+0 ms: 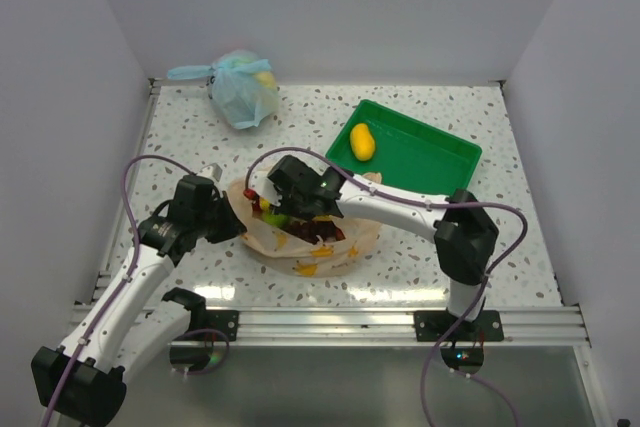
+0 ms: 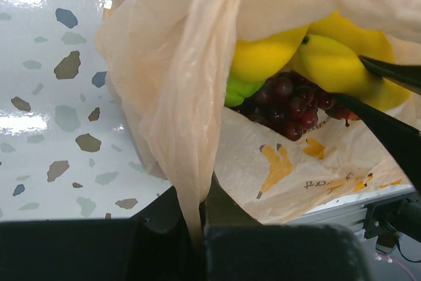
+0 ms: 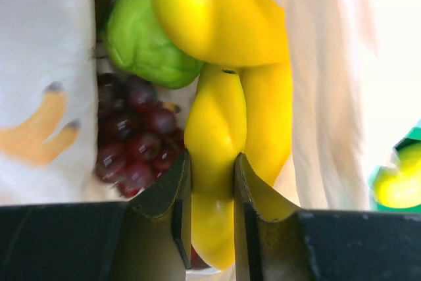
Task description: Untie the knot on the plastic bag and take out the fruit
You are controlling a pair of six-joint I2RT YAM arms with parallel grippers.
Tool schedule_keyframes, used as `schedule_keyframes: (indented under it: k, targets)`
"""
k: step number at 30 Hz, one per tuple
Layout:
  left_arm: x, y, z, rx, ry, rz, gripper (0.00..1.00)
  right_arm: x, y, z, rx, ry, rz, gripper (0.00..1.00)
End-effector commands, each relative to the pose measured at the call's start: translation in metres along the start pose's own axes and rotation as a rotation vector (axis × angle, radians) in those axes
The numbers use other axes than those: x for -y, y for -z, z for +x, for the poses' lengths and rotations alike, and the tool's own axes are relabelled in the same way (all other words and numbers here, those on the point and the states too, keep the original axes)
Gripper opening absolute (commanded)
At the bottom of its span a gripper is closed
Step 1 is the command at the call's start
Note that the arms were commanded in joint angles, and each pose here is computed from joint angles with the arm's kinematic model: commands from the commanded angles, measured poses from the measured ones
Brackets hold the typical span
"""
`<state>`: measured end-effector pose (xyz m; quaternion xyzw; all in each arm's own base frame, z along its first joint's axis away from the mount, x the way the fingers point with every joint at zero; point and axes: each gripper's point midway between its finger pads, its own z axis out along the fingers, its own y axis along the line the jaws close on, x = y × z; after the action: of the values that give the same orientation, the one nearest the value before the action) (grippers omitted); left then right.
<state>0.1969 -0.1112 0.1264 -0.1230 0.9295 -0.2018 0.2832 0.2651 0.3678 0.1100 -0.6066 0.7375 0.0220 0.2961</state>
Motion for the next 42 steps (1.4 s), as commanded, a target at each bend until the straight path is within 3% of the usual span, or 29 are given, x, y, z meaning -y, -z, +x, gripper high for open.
schedule_keyframes:
  k: [1, 10, 17, 23, 29, 33, 37, 42]
  targets:
    - [0.0, -0.001, -0.005, 0.021, 0.013, -0.002, 0.0, -0.008, 0.061, -0.035, 0.186, -0.032, -0.094, 0.0]
    - [-0.003, 0.002, -0.012, 0.048, 0.011, -0.028, 0.0, -0.042, 0.109, -0.047, 0.321, -0.017, -0.306, 0.0]
    - [-0.006, 0.007, -0.016, 0.065, 0.006, -0.054, 0.0, -0.043, 0.146, -0.075, 0.484, -0.059, -0.37, 0.0]
    - [-0.007, 0.008, -0.014, 0.065, 0.01, -0.057, 0.0, -0.001, 0.206, -0.12, 0.766, -0.206, -0.305, 0.0]
    - [-0.009, 0.006, -0.008, 0.055, 0.017, -0.054, 0.0, 0.067, 0.265, -0.129, 0.984, -0.413, -0.161, 0.0]
    - [-0.012, 0.003, -0.005, 0.046, 0.018, -0.056, 0.0, 0.127, 0.272, -0.104, 0.964, -0.544, 0.134, 0.0]
    - [-0.012, 0.002, -0.004, 0.042, 0.015, -0.053, 0.0, 0.193, 0.258, -0.049, 0.81, -0.696, 0.446, 0.0]
    - [-0.011, 0.002, -0.003, 0.035, 0.008, -0.047, 0.0, 0.239, 0.21, 0.007, 0.605, -0.764, 0.591, 0.0]
